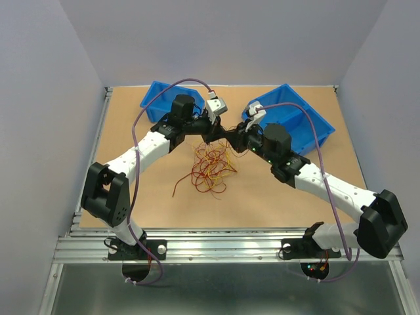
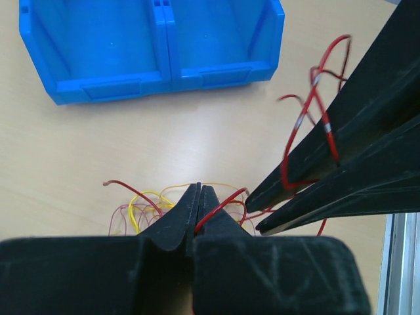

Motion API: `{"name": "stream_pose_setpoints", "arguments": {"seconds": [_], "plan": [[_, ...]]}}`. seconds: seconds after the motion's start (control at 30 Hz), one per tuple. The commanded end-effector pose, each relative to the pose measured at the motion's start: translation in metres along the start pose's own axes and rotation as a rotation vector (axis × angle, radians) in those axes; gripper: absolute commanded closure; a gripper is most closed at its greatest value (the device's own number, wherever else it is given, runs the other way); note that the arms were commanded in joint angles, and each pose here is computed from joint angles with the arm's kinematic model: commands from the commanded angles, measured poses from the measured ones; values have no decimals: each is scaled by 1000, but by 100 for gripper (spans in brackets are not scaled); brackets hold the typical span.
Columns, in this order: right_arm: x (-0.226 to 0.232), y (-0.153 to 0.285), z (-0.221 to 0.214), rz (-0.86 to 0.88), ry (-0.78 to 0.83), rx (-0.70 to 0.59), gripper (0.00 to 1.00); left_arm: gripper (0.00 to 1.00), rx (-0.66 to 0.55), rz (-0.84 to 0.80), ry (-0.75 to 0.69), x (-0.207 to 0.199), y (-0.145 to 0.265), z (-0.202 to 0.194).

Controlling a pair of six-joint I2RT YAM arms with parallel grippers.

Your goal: Untangle the cables

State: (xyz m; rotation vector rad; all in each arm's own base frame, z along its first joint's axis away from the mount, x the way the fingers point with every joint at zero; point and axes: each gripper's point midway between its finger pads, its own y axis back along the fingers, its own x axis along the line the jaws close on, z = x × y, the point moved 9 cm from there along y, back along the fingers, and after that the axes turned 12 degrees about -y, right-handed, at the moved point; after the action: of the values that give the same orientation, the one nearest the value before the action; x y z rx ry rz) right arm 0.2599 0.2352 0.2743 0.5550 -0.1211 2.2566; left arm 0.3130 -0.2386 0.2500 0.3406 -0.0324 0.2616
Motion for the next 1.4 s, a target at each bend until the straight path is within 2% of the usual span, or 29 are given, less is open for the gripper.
{"name": "stream_pose_setpoints", "arguments": {"seconds": [0.0, 0.47, 0.8, 0.97, 1.1, 1.13, 1.17, 1.2, 1.27, 1.37], "plan": [[3, 7, 20, -3, 22, -112, 80, 100, -45, 1, -51, -2, 7, 16], [0, 7, 20, -15, 34, -116, 68, 100, -67, -99, -71, -12, 10, 19], [-3, 6, 20, -56, 45, -128, 65, 100, -74, -109, -81, -13, 12, 22], [-3, 3, 18, -32, 51, -106, 66, 100, -87, -119, -89, -14, 14, 25], [-1, -4, 12, 2, 54, -67, 74, 100, -75, -134, -83, -17, 14, 22], [-1, -6, 9, 15, 51, -54, 86, 98, -73, -135, -80, -17, 14, 21], [0, -6, 10, 19, 46, -55, 92, 94, -73, -133, -82, -17, 14, 21], [-1, -6, 11, 3, 41, -62, 99, 86, -73, -127, -90, -17, 15, 21], [-3, -5, 13, -31, 29, -80, 100, 75, -70, -111, -95, -17, 16, 21], [-25, -5, 18, -251, 4, -128, 99, 55, -103, -25, -104, -13, 23, 25]]}}
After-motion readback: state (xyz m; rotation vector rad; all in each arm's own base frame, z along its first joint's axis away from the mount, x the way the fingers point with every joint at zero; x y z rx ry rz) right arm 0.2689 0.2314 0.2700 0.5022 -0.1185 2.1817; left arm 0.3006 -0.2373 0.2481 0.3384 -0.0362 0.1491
